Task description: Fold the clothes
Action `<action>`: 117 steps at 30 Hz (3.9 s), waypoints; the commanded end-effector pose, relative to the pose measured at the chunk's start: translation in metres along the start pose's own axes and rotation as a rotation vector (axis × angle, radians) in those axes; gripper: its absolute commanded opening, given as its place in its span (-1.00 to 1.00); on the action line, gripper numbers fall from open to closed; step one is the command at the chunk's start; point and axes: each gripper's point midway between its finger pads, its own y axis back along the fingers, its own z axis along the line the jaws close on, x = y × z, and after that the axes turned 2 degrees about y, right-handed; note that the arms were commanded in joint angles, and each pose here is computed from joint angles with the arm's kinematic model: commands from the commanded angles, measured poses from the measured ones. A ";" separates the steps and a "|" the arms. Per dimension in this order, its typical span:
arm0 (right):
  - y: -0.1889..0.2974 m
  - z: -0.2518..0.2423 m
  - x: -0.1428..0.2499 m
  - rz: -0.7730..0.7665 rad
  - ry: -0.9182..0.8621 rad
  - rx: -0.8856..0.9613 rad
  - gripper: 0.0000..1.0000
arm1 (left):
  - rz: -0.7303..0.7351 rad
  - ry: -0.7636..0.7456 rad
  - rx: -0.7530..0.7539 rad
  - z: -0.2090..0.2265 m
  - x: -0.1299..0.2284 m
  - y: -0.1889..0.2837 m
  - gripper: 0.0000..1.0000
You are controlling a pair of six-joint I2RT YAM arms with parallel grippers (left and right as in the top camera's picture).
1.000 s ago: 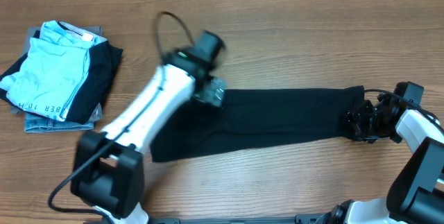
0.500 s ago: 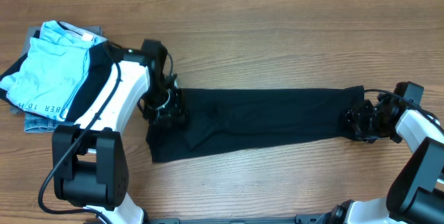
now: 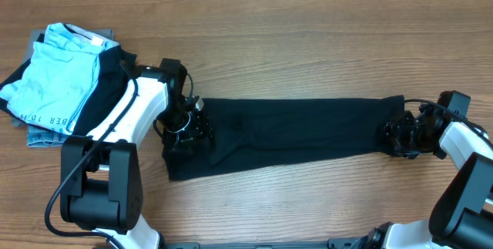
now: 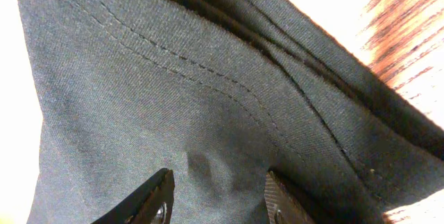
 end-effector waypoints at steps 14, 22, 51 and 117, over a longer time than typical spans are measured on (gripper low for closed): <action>-0.012 -0.033 0.007 0.014 -0.028 0.136 -0.06 | -0.031 0.074 -0.014 0.009 -0.004 -0.012 -0.92; -0.012 -0.033 0.007 0.015 -0.028 0.136 -0.06 | -0.071 0.058 -0.076 0.011 -0.014 0.010 -0.92; -0.011 -0.034 0.009 0.023 -0.030 0.140 -0.06 | -0.446 -0.063 -0.232 0.005 -0.076 0.097 0.19; -0.011 -0.035 0.012 0.034 -0.033 0.145 0.01 | -0.418 -0.434 0.146 -0.079 -0.067 0.025 -0.86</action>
